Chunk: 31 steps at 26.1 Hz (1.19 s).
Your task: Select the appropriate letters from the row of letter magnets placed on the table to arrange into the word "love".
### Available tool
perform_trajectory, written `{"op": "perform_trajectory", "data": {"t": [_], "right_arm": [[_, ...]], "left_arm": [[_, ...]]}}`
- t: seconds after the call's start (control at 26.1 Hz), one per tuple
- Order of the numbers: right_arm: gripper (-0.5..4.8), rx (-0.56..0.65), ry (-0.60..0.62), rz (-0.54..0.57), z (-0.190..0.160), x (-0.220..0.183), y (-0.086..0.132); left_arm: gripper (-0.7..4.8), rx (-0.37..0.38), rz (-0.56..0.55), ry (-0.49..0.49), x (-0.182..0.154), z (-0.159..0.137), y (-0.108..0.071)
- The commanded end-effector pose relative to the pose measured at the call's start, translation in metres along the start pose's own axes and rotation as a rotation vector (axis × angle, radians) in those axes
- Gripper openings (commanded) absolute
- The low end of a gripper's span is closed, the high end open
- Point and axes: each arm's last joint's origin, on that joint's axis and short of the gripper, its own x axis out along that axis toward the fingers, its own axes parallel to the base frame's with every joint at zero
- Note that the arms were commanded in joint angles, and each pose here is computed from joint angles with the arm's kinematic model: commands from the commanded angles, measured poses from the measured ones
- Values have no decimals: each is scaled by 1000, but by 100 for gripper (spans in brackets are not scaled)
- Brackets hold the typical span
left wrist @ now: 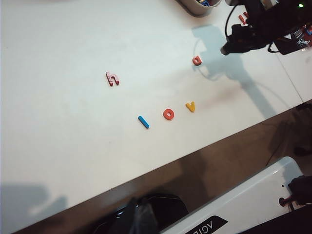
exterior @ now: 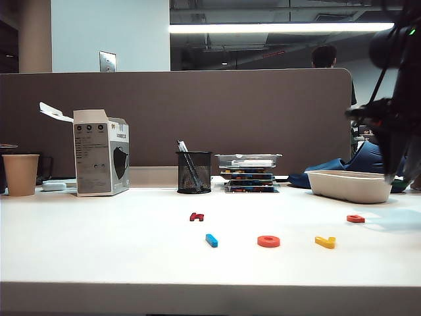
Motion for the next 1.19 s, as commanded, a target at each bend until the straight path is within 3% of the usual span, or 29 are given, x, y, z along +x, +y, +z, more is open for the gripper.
{"op": "perform_trajectory", "data": {"t": [0.04, 0.27, 0.38, 0.57, 0.73, 1.19], "right_arm": [[104, 41, -17, 9, -19, -8, -1], [104, 113, -23, 20, -60, -4, 1], [104, 103, -21, 39, -85, 8, 16], [104, 89, -59, 84, -94, 21, 43], [104, 104, -88, 63, -92, 23, 44], [104, 106, 16, 44, -96, 45, 45]], "left_arm": [[-5, 5, -4, -21, -2, 1, 0], [-5, 5, -4, -20, -2, 1, 0], [-5, 5, -4, -21, -2, 1, 0], [-5, 5, -6, -17, -2, 1, 0], [-5, 5, -5, -12, -2, 1, 0], [-5, 5, -5, -13, -3, 0, 0]]}}
